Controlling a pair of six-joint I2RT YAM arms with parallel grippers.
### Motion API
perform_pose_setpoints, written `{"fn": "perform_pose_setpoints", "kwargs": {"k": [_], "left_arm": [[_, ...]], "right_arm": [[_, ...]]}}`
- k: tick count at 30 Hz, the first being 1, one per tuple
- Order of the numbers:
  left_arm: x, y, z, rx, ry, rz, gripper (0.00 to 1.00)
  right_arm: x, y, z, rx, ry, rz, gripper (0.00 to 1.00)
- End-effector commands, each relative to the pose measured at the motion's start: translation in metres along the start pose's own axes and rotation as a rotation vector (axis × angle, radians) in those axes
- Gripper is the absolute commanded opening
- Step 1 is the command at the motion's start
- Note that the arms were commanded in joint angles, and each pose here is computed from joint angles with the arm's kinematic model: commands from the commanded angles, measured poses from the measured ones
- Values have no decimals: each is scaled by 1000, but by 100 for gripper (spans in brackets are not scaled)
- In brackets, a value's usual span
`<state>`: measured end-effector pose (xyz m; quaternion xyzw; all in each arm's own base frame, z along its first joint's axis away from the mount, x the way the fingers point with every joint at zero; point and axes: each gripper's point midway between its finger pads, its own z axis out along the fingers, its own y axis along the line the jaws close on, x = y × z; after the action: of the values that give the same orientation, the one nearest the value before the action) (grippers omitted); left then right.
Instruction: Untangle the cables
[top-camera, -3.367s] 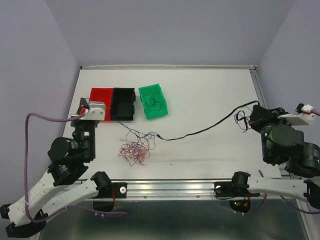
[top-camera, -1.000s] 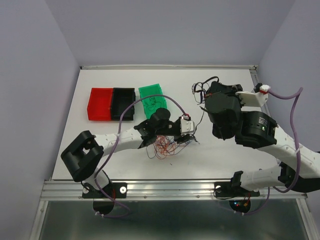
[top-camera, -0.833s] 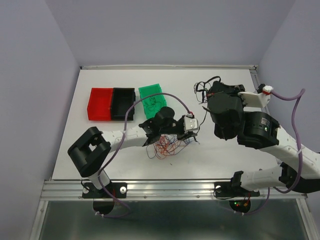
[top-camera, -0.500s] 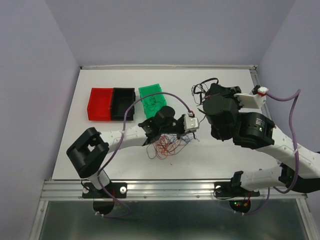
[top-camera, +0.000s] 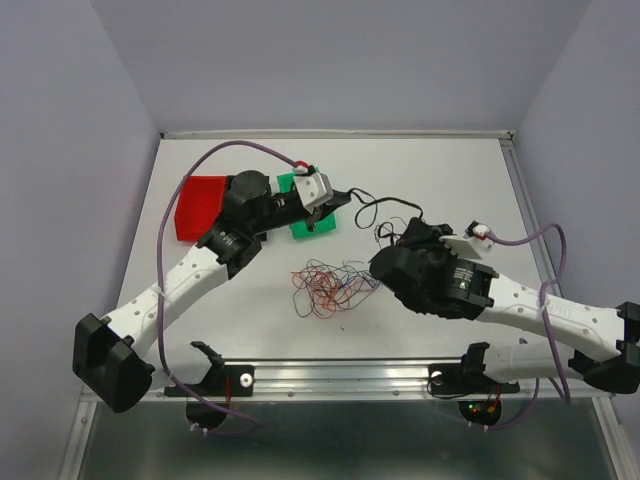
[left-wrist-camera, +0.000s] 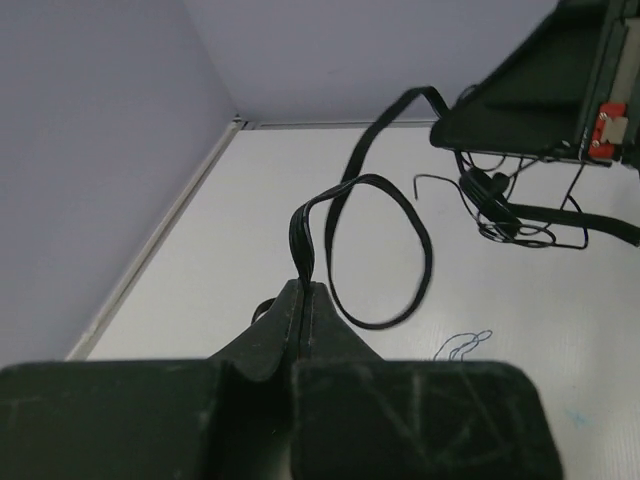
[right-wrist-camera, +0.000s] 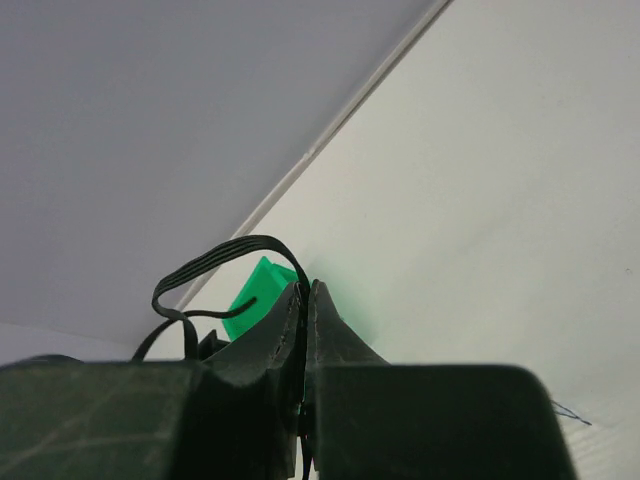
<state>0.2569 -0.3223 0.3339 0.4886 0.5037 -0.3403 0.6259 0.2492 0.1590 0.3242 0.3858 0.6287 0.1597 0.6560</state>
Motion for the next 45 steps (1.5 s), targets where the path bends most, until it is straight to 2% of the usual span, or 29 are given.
{"fn": "perform_pose_setpoints", "kwargs": {"k": [1, 5, 7, 8, 12, 14, 22, 26, 32, 38, 45], "left_arm": [[-12, 10, -7, -7, 9, -74, 0], [8, 55, -12, -228, 73, -88, 0], [14, 68, -15, -271, 89, -103, 0], [20, 80, -18, -316, 103, -122, 0], [32, 109, -30, -425, 124, -146, 0], [33, 115, -34, -436, 121, -147, 0], [36, 124, -44, -484, 121, -131, 0], [49, 135, -46, -535, 165, -135, 0], [99, 149, -41, -597, 282, -202, 0], [138, 175, -46, -658, 356, -275, 0], [150, 188, -51, -625, 342, -348, 0]], "right_arm": [[-53, -2, 6, -57, -315, 276, 1], [-32, 6, 9, -62, -310, 235, 1], [-9, 10, 11, -85, -309, 221, 1], [-4, 6, 11, -111, -293, 101, 1], [30, 13, 16, -191, -242, 331, 1], [42, 14, 18, -191, -239, 307, 1], [47, 43, 19, -184, -240, 391, 1], [54, 60, 25, -171, -262, 311, 1], [69, 75, 43, -122, -310, 162, 1], [87, 96, 50, -101, -318, 132, 1], [77, 93, 51, -104, -285, 405, 1]]}}
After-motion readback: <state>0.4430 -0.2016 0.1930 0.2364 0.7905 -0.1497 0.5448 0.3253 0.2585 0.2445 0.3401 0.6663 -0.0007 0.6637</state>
